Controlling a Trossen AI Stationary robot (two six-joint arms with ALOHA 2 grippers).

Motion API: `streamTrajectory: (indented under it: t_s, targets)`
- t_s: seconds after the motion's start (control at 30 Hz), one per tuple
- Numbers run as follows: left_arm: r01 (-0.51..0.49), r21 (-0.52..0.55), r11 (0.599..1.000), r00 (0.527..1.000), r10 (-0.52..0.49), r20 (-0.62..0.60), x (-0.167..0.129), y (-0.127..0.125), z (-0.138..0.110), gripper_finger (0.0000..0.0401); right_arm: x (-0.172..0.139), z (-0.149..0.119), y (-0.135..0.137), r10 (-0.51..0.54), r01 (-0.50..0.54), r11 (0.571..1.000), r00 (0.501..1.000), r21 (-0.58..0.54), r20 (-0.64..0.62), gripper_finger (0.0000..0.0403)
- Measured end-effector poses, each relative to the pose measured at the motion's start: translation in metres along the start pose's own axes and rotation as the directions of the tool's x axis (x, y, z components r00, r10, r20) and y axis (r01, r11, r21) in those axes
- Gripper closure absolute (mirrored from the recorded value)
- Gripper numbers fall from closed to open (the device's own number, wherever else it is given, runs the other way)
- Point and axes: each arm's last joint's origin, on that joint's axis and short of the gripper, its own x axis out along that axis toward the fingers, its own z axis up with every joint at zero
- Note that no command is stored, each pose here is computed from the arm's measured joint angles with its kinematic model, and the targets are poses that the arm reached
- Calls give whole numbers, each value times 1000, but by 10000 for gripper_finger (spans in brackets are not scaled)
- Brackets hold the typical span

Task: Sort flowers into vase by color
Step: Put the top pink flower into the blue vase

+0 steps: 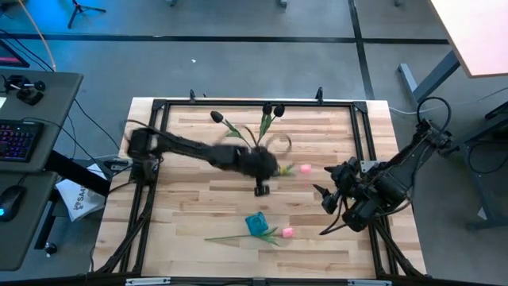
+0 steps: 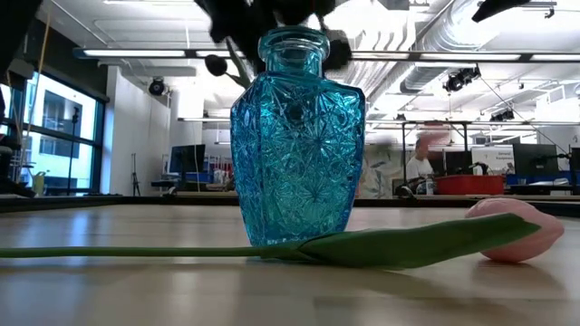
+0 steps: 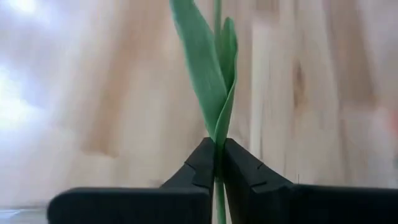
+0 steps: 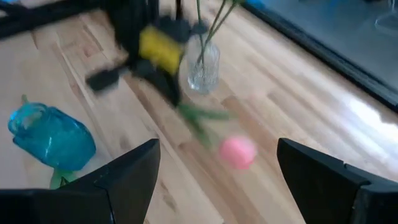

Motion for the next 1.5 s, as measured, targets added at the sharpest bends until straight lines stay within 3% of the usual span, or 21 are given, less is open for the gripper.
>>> streamTrajectory:
  t_s: [0.13,0.27,0.4,0.5,0.63,0.77,0.83,0.97,1.13,1.23,1.27,1.4,1.5]
  targets:
    - [-16,-26,1000,991,19,132,-61,13,22,398,-9,4,-6,4,-3,1000,996,-9,92,85]
    - [-25,-110,994,950,58,308,-128,9,36,400,-14,8,-12,3,0,1000,989,-23,145,85]
    - [51,-173,984,880,37,473,-170,-12,28,400,-14,9,-13,-6,20,997,985,-75,175,85]
    - [173,-236,956,789,8,614,-184,-32,8,400,-15,8,-13,-5,22,995,984,-93,176,85]
    - [316,-353,881,643,74,762,-174,-52,-35,401,-19,6,-12,3,13,997,977,-75,214,85]
    - [476,-358,803,386,175,906,-172,-58,-61,401,-21,7,-10,2,-6,1000,963,13,269,85]
    - [503,-335,797,306,198,931,-167,-58,-67,401,-21,9,-7,12,-30,998,957,59,289,85]
    - [515,-278,811,263,159,952,-143,-64,-68,401,-19,18,1,19,-83,981,940,173,342,85]
    - [575,-153,803,214,33,976,-117,-75,-59,401,-14,31,9,18,-123,959,925,256,379,85]
    - [610,-63,790,131,-23,991,-117,-80,-52,401,-11,37,10,10,-134,947,920,292,391,85]
    - [616,-44,787,123,-41,992,-116,-81,-50,401,-10,39,11,6,-137,943,919,305,393,85]
    - [601,-34,799,164,-82,983,-102,-86,-52,401,-7,43,11,-6,-136,935,916,326,401,85]
    - [584,-40,811,167,-71,983,-97,-85,-51,401,-5,46,11,-11,-134,936,913,326,407,85]
